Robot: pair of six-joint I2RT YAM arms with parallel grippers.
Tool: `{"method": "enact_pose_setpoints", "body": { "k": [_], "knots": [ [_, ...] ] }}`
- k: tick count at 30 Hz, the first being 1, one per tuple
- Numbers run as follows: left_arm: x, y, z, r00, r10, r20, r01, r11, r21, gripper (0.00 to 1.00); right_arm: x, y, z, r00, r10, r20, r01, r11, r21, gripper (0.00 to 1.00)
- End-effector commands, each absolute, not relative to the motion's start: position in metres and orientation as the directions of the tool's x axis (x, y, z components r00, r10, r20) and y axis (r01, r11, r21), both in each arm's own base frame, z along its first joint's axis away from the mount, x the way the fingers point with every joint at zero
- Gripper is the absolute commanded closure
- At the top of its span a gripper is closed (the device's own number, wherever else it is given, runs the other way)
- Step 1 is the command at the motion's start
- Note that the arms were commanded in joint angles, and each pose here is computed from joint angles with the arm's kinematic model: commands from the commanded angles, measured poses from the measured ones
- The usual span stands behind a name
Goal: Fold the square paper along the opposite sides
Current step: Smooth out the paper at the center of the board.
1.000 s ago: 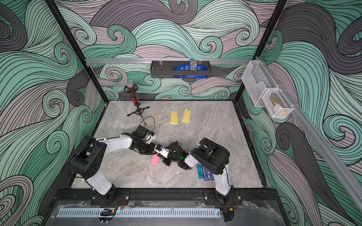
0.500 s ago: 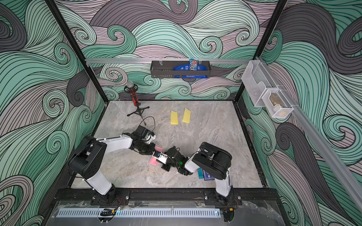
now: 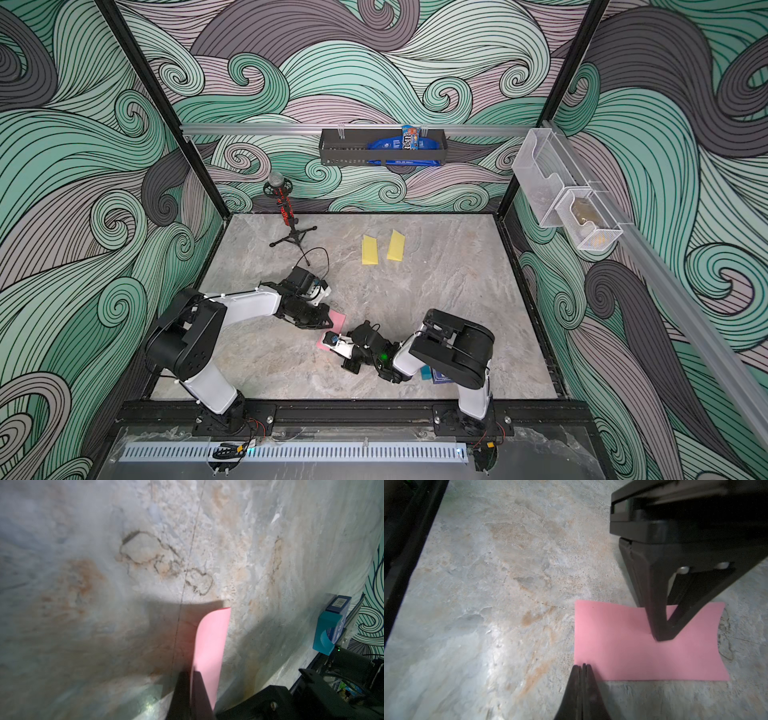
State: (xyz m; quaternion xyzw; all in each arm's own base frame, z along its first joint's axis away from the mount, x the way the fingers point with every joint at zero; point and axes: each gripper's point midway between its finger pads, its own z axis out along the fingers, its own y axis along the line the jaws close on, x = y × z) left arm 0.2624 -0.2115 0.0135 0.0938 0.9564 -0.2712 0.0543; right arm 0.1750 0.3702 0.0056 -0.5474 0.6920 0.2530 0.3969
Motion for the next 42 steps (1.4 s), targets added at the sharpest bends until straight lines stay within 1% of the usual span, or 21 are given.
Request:
{"method": "enact_pose_setpoints", "body": {
  "k": [1, 5, 7, 10, 13, 14, 16, 20, 24, 26, 33, 42],
  "knots": [
    [0.262, -0.2, 0.004, -0.983, 0.138, -0.124, 0.18, 0.867, -0.465, 1.0, 0.134, 0.328, -0.051, -0.18, -0.724, -0.666, -0.974, 0.228, 0.016, 0.95],
    [0.261, -0.2, 0.004, -0.983, 0.138, -0.122, 0.18, 0.866, -0.466, 1.0, 0.133, 0.328, -0.044, -0.179, -0.71, -0.681, -0.974, 0.225, 0.022, 0.96],
    [0.261, -0.2, 0.004, -0.983, 0.137, -0.12, 0.177, 0.866, -0.468, 1.0, 0.135, 0.334, -0.03, -0.171, -0.681, -0.712, -0.975, 0.221, 0.023, 0.96],
    [0.259, -0.2, 0.004, -0.983, 0.137, -0.118, 0.177, 0.865, -0.469, 1.0, 0.156, 0.343, 0.013, -0.2, -0.557, -0.806, -0.964, 0.257, 0.062, 0.95],
    [0.259, -0.2, 0.004, -0.984, 0.135, -0.116, 0.174, 0.865, -0.47, 1.0, 0.191, 0.346, 0.06, -0.252, -0.367, -0.895, -0.938, 0.321, 0.133, 0.94],
    [0.259, -0.2, 0.004, -0.984, 0.136, -0.117, 0.176, 0.865, -0.471, 1.0, 0.202, 0.347, 0.073, -0.246, -0.308, -0.919, -0.932, 0.336, 0.137, 0.94],
    [0.26, -0.201, 0.004, -0.984, 0.137, -0.116, 0.176, 0.864, -0.472, 1.0, 0.221, 0.353, 0.085, -0.215, -0.266, -0.94, -0.925, 0.365, 0.108, 0.96],
    [0.258, -0.2, 0.002, -0.985, 0.135, -0.107, 0.17, 0.865, -0.472, 1.0, 0.256, 0.367, 0.076, -0.173, -0.295, -0.94, -0.915, 0.402, 0.042, 0.98],
    [0.258, -0.2, 0.001, -0.986, 0.135, -0.102, 0.167, 0.866, -0.472, 1.0, 0.288, 0.368, 0.051, -0.2, -0.327, -0.924, -0.882, 0.47, 0.024, 1.0],
    [0.257, -0.2, 0.001, -0.986, 0.135, -0.101, 0.167, 0.865, -0.473, 1.0, 0.297, 0.366, 0.038, -0.218, -0.343, -0.914, -0.873, 0.487, 0.025, 1.0],
    [0.256, -0.204, 0.002, -0.986, 0.138, -0.098, 0.168, 0.854, -0.492, 1.0, 0.303, 0.353, 0.0, -0.269, -0.403, -0.875, -0.851, 0.524, 0.02, 1.0],
    [0.257, -0.203, 0.004, -0.986, 0.133, -0.104, 0.167, 0.856, -0.49, 1.0, 0.308, 0.322, -0.015, -0.302, -0.447, -0.842, -0.808, 0.589, -0.023, 1.0]
  ]
}}
